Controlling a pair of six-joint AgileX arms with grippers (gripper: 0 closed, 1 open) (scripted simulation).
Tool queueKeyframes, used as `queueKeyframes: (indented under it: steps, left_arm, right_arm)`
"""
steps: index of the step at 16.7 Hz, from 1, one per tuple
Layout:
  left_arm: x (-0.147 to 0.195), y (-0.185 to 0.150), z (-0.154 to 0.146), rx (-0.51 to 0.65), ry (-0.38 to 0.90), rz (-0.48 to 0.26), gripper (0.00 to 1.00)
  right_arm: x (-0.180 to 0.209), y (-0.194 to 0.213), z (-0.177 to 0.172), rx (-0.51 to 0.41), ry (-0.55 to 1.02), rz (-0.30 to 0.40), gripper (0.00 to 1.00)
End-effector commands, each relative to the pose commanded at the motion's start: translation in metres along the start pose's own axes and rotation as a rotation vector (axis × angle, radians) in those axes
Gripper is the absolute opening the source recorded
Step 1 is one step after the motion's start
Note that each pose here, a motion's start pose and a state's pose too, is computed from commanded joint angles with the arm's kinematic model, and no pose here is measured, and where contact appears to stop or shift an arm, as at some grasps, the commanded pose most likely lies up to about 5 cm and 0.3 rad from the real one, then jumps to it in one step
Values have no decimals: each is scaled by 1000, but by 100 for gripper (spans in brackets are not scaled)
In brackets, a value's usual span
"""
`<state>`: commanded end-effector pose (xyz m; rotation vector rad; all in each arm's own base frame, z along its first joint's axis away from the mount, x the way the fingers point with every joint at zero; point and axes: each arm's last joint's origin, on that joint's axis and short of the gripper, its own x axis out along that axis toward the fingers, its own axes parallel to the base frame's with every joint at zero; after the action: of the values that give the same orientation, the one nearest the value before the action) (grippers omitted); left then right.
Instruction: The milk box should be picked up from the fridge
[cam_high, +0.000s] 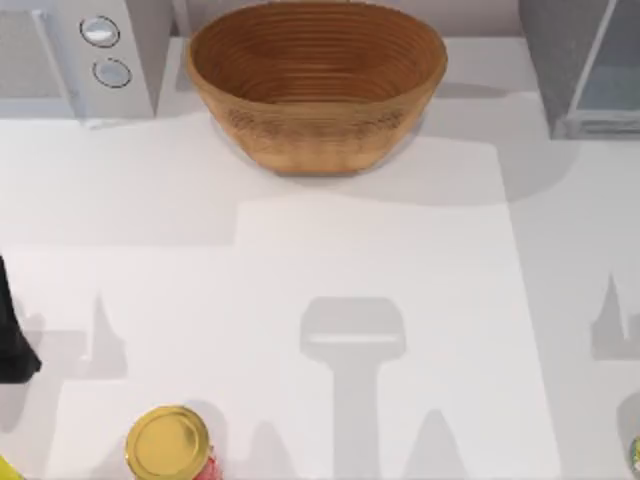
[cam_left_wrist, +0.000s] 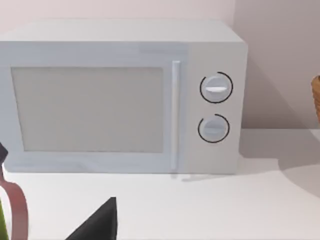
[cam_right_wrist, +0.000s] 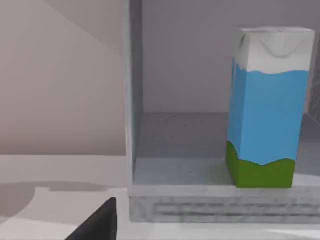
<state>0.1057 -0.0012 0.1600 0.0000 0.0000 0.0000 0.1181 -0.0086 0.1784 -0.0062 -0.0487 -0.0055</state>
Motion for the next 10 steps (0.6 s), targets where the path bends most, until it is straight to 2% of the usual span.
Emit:
queueKeyframes:
  steps: [5,10]
  left_arm:
    - [0,0,0,0,0,0,100]
    - [0,0,0,0,0,0,100]
  right_arm:
    - [34,-20,2,-4,8,-7,100]
    - [65,-50,-33,27,95,-7,100]
